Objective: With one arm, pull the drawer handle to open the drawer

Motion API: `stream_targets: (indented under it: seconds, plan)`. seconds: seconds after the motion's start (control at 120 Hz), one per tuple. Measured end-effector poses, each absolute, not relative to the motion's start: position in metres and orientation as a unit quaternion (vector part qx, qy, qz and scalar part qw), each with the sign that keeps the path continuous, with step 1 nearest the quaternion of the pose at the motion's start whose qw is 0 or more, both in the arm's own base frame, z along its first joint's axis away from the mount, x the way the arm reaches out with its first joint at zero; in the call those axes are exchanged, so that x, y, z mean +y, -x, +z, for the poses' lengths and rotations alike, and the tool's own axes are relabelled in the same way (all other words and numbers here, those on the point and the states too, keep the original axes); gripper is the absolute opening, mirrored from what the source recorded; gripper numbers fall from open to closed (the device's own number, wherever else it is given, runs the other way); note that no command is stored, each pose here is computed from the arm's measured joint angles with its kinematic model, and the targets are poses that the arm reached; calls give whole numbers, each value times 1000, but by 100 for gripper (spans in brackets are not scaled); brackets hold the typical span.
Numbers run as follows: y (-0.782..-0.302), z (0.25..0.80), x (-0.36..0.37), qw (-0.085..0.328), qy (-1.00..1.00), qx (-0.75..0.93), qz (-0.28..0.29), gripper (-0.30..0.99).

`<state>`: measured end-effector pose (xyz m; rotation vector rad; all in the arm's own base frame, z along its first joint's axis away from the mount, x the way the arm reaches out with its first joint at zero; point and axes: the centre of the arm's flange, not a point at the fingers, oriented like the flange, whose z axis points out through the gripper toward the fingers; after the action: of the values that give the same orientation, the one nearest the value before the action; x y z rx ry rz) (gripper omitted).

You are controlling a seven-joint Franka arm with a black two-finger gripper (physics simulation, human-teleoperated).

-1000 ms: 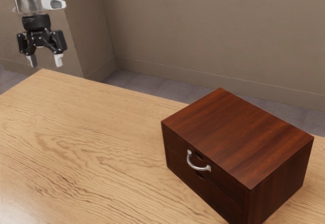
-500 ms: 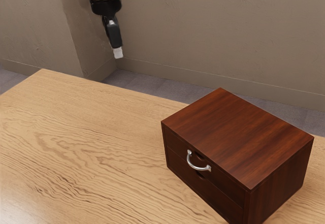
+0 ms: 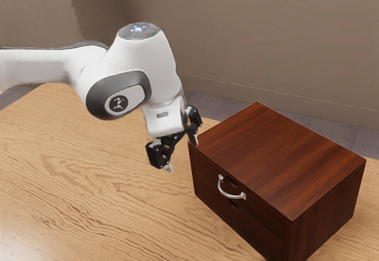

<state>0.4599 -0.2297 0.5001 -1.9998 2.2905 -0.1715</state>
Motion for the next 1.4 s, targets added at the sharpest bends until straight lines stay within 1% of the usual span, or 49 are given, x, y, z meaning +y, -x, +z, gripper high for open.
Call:
stream_targets:
  seconds: [0.242, 0.425, 0.592, 0.833, 1.4]
  plan:
    - [-464, 473, -257, 64, 575, 811, -86, 69]
    - [-441, 458, -245, 68, 537, 834, -104, 69]
    - [-436, 442, -245, 76, 510, 849, -114, 69]
    - [-436, 427, -264, 83, 472, 869, -124, 69]
    - [-445, 393, -281, 88, 440, 885, -127, 69]
